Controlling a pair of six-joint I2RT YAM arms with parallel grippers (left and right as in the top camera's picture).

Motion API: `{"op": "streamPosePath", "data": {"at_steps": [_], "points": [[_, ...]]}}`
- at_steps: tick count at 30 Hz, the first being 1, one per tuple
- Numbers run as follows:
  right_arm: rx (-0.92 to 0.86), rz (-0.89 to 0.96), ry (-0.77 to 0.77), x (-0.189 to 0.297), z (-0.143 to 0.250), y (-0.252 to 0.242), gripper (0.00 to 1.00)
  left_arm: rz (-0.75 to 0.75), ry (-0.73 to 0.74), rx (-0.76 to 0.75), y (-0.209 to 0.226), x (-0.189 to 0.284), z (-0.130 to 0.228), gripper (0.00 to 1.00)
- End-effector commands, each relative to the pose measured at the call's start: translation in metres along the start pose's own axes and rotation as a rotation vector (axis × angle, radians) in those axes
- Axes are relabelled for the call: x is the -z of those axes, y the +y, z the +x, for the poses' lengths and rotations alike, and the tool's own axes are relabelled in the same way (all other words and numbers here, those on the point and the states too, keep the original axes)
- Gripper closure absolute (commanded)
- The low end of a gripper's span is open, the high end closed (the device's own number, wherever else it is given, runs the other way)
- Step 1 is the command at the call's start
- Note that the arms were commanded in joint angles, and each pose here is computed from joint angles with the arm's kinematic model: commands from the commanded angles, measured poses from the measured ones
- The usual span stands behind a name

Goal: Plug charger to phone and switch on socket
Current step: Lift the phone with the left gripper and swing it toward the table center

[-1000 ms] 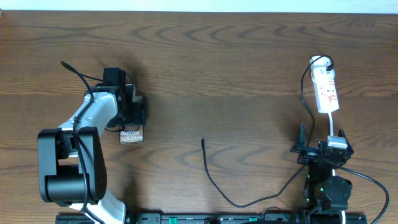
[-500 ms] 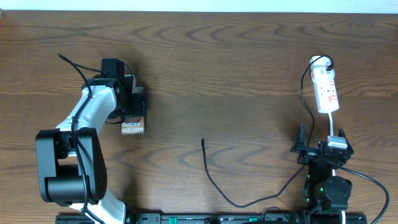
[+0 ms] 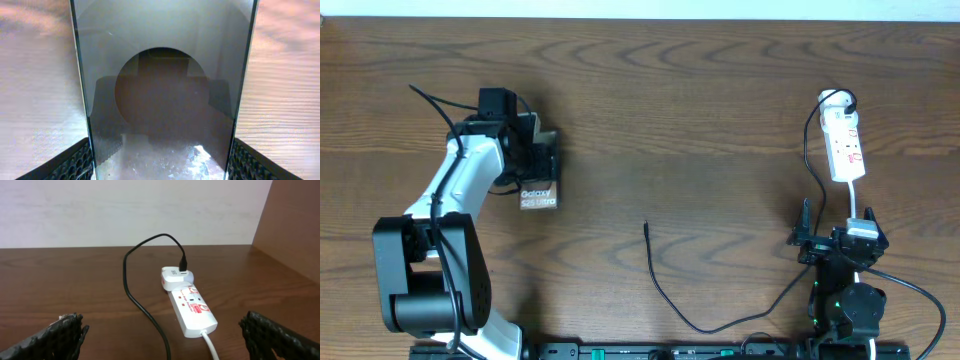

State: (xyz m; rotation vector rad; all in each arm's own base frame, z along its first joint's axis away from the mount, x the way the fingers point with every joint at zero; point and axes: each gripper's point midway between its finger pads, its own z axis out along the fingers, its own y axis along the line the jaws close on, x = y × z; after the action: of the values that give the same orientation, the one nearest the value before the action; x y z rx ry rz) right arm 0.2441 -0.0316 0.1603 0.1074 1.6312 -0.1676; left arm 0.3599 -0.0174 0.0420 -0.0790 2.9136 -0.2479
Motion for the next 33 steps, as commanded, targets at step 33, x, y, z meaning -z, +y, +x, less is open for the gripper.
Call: {"op": "streamPosePath", "data": {"at_steps": [33], "points": [[0.010, -0.010, 0.002, 0.000, 0.001, 0.003, 0.01, 1.309, -0.042, 0.656, -0.157, 0.213, -0.146, 0.93]]}}
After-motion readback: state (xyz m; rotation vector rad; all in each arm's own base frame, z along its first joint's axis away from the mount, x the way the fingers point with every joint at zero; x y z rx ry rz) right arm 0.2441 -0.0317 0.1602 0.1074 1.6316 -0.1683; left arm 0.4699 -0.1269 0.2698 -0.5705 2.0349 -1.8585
